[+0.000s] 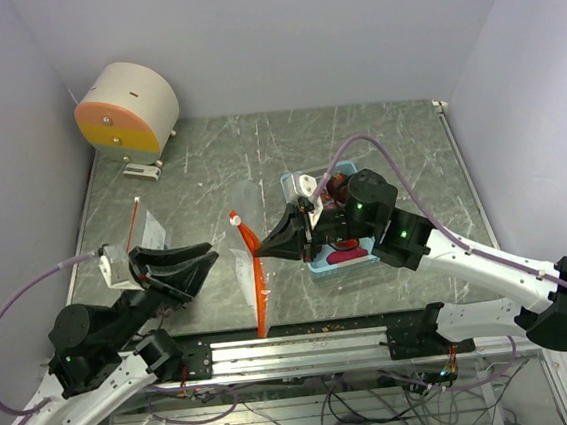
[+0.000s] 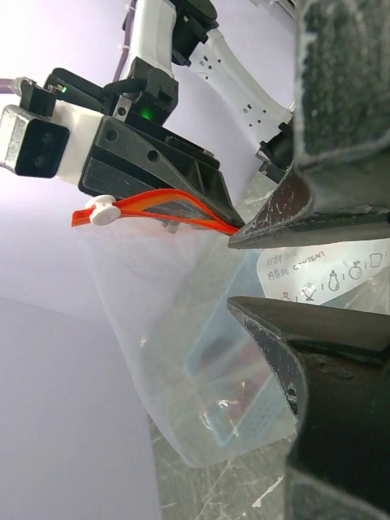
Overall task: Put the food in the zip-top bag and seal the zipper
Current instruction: Open the zipper of the food storage bag.
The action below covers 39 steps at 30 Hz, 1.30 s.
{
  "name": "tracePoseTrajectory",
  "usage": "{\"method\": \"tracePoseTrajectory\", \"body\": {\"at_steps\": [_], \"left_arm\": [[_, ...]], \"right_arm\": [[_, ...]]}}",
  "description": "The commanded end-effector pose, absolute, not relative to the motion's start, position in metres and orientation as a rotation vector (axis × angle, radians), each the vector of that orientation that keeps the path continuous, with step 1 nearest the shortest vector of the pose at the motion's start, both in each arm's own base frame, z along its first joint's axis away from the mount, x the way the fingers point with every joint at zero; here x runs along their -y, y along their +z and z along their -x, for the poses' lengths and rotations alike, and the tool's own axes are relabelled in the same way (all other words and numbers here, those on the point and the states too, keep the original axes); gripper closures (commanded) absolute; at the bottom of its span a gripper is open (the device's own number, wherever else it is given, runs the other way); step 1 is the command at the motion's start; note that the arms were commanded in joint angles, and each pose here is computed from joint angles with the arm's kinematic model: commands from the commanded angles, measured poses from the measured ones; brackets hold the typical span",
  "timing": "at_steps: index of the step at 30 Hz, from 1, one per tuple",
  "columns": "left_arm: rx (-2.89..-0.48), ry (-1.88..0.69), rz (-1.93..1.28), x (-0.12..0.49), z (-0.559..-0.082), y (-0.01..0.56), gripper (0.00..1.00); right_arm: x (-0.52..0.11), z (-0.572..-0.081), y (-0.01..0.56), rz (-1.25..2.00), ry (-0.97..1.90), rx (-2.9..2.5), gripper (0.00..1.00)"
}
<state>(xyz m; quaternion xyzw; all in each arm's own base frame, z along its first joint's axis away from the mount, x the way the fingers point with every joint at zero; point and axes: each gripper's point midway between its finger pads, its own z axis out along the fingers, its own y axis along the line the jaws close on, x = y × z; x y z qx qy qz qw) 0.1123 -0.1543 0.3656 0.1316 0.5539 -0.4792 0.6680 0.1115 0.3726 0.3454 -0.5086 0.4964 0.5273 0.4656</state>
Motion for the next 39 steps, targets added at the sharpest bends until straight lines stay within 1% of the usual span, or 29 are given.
{"method": "tracePoseTrajectory", "body": {"at_steps": [1, 5, 9, 12, 20, 25, 30, 36, 39], "left_arm": [[-1.232, -1.133, -0.336, 0.175, -0.115, 0.372, 0.6], [-1.233, -1.173, -0.391, 0.196, -0.118, 0.379, 0.59], [-1.204, -1.208, -0.406, 0.207, -0.118, 0.387, 0.54], [-1.187, -1.223, -0.394, 0.209, -0.12, 0.389, 0.52], [-1.196, -1.226, -0.387, 0.218, -0.127, 0.391, 0.53], [-1.205, -1.24, -0.403, 0.224, -0.127, 0.391, 0.56], [-1.212, -1.245, -0.394, 0.223, -0.128, 0.387, 0.57], [-1.241, -1.247, -0.41, 0.223, -0.125, 0.381, 0.58], [-1.251, -1.243, -0.399, 0.218, -0.123, 0.378, 0.58]], "right_arm": [[-0.373, -0.109, 0.346, 1.272, 1.305, -1.187, 1.0], [-0.375, -0.114, 0.341, 1.264, 1.285, -1.218, 1.0], [-0.373, -0.117, 0.342, 1.24, 1.27, -1.234, 1.0], [-0.374, -0.119, 0.339, 1.246, 1.261, -1.249, 1.0], [-0.374, -0.117, 0.338, 1.261, 1.266, -1.238, 1.0], [-0.374, -0.124, 0.338, 1.233, 1.234, -1.271, 1.0], [-0.373, -0.123, 0.34, 1.23, 1.235, -1.267, 1.0], [-0.371, -0.141, 0.342, 1.144, 1.161, -1.323, 1.0], [-0.37, -0.132, 0.344, 1.176, 1.193, -1.288, 1.0]]}}
